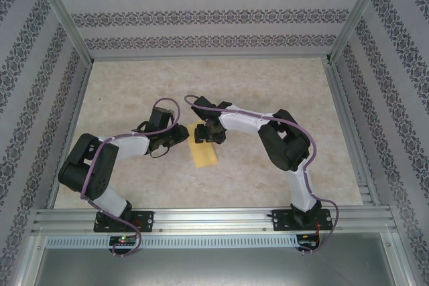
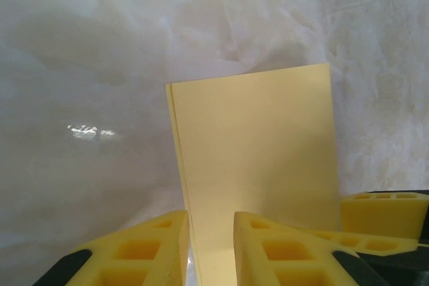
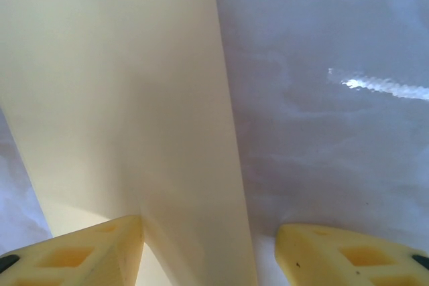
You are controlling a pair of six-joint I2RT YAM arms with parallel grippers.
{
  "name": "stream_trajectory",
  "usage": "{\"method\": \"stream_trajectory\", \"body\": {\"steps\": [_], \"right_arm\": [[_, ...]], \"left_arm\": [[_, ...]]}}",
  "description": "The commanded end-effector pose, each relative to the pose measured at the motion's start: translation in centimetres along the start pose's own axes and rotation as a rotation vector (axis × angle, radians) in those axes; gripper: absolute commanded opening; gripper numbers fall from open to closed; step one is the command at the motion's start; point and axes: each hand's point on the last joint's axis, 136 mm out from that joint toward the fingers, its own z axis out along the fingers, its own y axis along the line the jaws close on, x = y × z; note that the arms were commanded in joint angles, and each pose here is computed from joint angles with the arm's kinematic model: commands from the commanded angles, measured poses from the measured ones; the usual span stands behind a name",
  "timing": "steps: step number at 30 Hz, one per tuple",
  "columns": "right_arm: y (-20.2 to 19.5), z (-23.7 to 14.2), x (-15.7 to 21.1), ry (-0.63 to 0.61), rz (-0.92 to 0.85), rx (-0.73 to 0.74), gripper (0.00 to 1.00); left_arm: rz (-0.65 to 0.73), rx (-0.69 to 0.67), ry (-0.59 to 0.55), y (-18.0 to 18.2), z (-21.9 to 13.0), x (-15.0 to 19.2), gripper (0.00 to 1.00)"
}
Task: Fold a paper plane with a square sheet of paper (pick it up from the middle)
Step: Hold the square sheet of paper at the center of the table.
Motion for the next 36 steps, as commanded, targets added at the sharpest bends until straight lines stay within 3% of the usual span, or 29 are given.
{"method": "stream_trajectory", "body": {"steps": [1, 26, 36], "right_arm": [[-4.7, 7.8, 4.2, 0.148, -0.007, 0.135, 0.60], [-4.8, 8.4, 4.5, 0.162, -0.013, 0.133, 0.59], [-4.2, 7.5, 4.2, 0.148, -0.011, 0.111, 0.59]], "left_arm": [[0.016, 0.048, 0.005, -1.5, 0.5, -0.3, 0.24], [0.012, 0.078, 0.055, -2.0, 1.9, 0.7, 0.09], [-0.021, -0.053, 0.095, 1.0, 2.2, 2.1, 0.04]]}}
